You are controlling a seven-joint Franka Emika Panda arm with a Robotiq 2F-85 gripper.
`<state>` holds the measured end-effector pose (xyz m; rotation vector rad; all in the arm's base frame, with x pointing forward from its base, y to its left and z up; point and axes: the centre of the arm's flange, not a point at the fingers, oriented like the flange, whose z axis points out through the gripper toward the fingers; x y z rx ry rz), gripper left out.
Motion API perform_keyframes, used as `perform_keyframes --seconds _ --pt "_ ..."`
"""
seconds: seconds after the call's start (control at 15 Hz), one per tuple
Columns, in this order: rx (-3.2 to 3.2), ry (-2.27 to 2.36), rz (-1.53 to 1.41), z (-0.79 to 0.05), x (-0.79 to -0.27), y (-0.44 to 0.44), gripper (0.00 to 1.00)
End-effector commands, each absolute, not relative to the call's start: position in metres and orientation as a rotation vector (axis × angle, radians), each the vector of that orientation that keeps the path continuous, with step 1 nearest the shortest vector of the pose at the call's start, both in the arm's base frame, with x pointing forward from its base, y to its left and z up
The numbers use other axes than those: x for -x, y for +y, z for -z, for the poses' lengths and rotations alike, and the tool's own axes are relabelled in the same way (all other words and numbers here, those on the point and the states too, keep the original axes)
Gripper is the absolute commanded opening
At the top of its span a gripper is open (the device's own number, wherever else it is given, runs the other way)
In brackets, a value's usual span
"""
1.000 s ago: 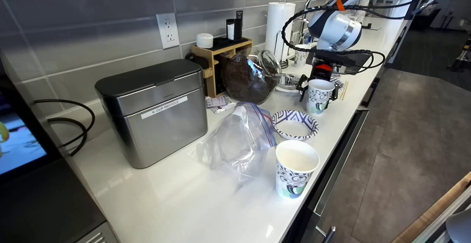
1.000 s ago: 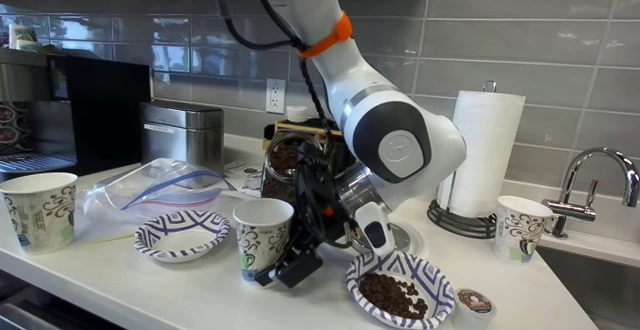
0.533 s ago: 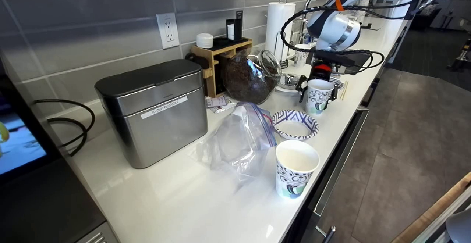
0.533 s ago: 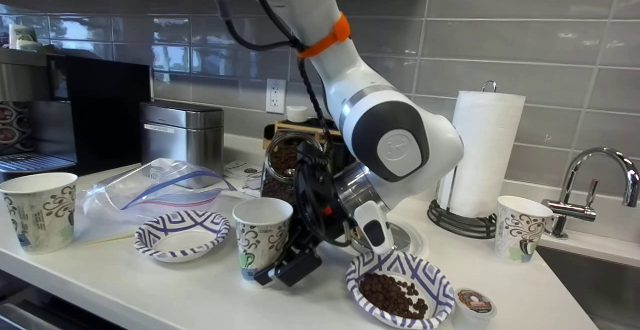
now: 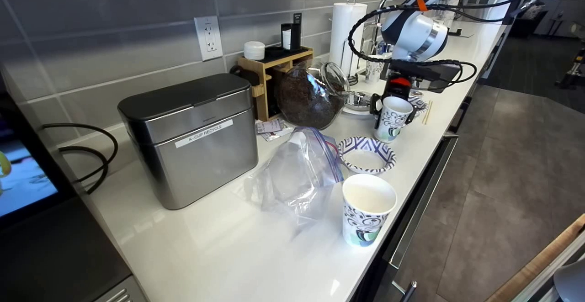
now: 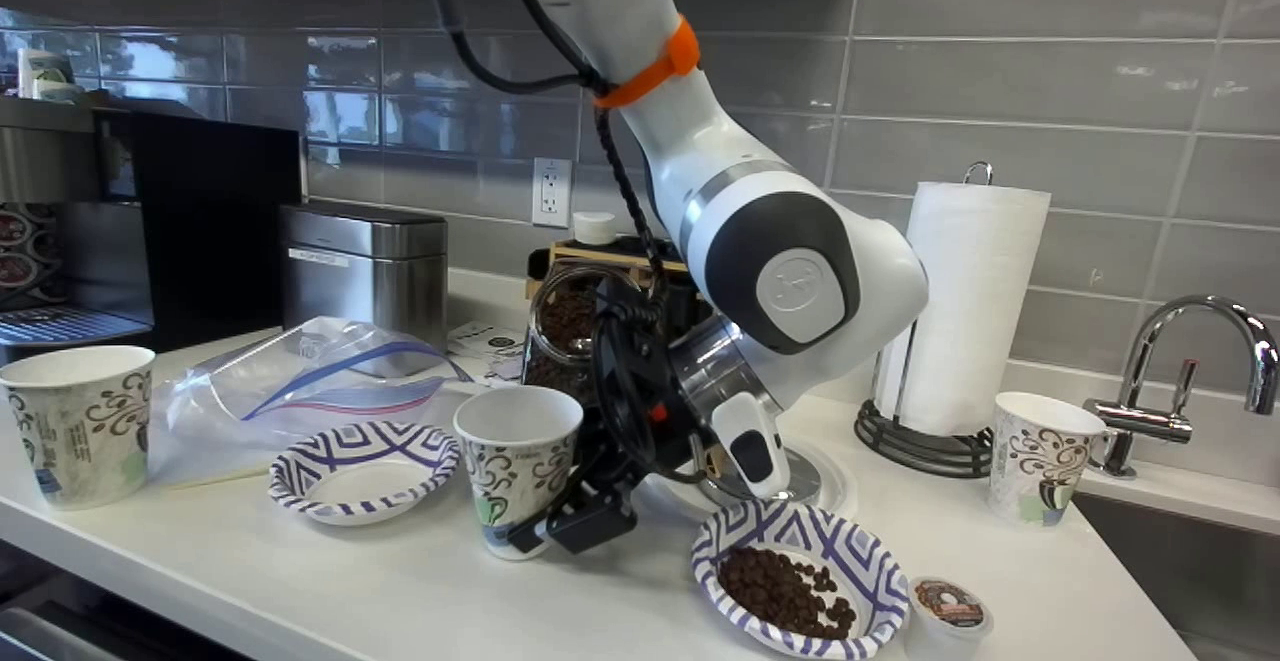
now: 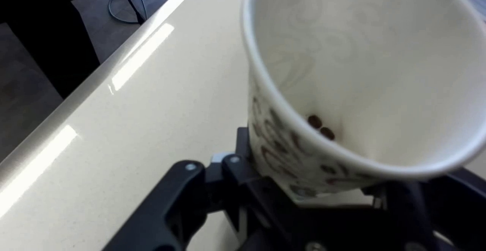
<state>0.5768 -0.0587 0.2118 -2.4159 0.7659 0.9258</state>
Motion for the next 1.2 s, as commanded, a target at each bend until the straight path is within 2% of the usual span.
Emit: perform_keyframes --seconds 0.0,0.8,1.13 --pt "2.447 0.742 -0.924 -0.229 -0.574 -0.053 0.36" --pt "2.604 0.716 -0.779 -0.312 -0.540 -0.014 0.36" --pt "2.667 0.763 -0.603 -0.345 -0.515 0.009 0.36"
